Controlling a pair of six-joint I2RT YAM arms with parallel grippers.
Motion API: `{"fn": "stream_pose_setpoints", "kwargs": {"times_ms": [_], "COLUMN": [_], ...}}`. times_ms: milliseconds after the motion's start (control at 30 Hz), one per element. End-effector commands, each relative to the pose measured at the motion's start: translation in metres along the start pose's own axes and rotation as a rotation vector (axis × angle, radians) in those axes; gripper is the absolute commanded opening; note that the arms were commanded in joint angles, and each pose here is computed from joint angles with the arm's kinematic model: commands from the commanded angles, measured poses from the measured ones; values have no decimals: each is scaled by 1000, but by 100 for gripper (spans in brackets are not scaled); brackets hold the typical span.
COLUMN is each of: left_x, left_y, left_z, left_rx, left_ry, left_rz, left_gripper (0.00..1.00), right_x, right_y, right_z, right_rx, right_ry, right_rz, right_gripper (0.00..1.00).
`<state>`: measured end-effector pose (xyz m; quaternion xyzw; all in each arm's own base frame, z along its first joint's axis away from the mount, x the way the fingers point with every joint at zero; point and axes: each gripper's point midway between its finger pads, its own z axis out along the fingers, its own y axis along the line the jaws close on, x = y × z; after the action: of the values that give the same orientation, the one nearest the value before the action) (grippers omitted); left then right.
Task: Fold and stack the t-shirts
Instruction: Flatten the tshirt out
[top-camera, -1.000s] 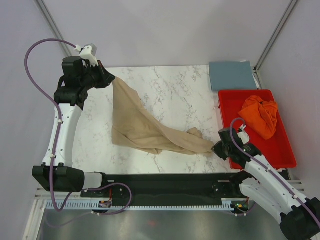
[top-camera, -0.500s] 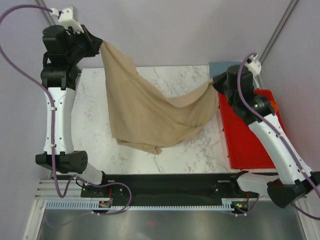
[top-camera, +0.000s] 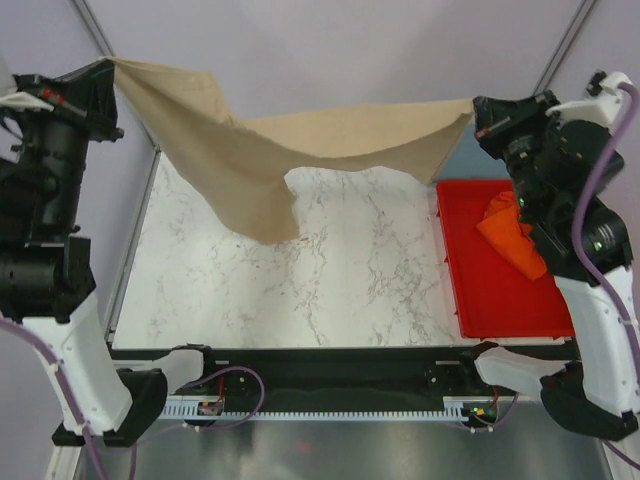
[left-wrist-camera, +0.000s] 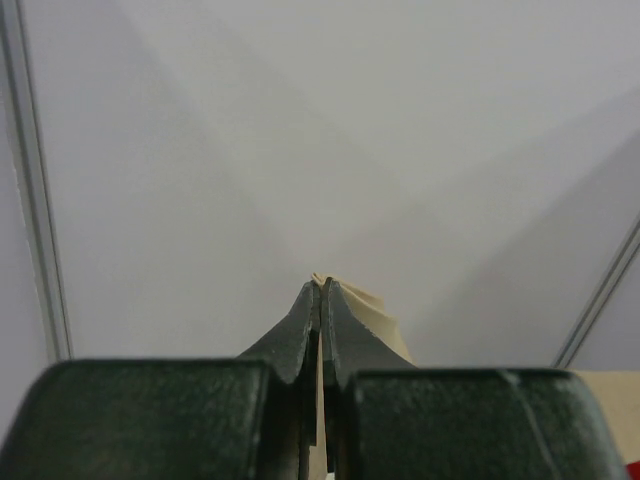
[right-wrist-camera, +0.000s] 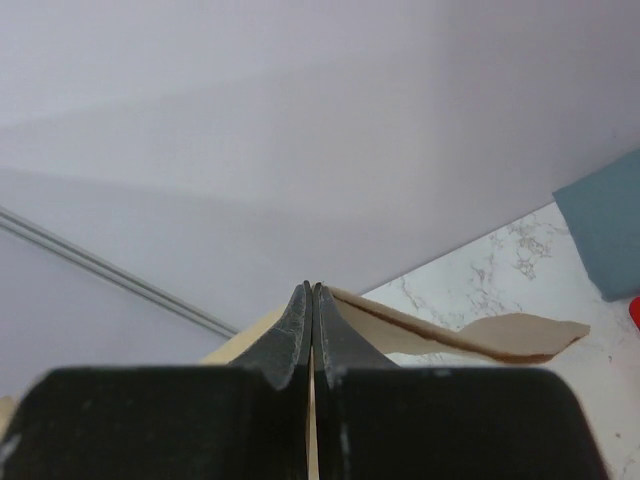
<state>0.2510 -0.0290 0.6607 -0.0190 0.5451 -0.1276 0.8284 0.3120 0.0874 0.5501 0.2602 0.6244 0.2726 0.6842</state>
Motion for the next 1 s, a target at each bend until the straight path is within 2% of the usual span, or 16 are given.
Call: {"fn": "stream_pose_setpoints", "kwargs": {"times_ms": [0, 133, 200, 367, 500, 700, 733, 800, 833, 867, 900, 933, 967], "left_x": [-40, -72, -74, -39, 12, 146, 158, 178, 176, 177, 167, 164, 153], "left_y": [-4, -28, -33, -37, -18, 26, 30, 42, 57, 67, 73, 79, 82], "left_z": [-31, -72, -81, -69, -44, 16, 27, 65, 77, 92, 115, 128, 138], "left_rx": [-20, 59, 83, 138, 90, -1, -8, -33, -66, -88, -90, -101, -98], "left_ry": [-120, -198, -202, -104, 16, 321, 347, 380, 370, 364, 326, 306, 273], "left_rz": [13, -9, -11, -11, -7, -20, -19, -15, -8, -17, -19, -27, -45], "left_gripper": [2, 2, 2, 2, 2, 2, 2, 2, 2, 2, 2, 2, 2], "right_x": [-46, -64, -72, -65, -25, 53, 58, 82, 71, 93, 96, 70, 86], "right_y": [6, 3, 1, -9, -10, -2, 3, 6, 18, 11, 13, 27, 21], "right_z": [-63, -104, -121, -112, -67, 21, 32, 71, 82, 112, 126, 136, 162], "right_rx": [-97, -144, -154, -98, -44, -63, -80, -89, -111, -83, -90, -124, -117], "right_ry": [-84, -96, -106, -97, -1, 137, 141, 152, 115, 140, 144, 89, 113], "right_rz": [91, 154, 171, 134, 56, -52, -74, -137, -146, -177, -191, -172, -173], "right_gripper": [0, 0, 0, 0, 0, 0, 0, 0, 0, 0, 0, 0, 0]}}
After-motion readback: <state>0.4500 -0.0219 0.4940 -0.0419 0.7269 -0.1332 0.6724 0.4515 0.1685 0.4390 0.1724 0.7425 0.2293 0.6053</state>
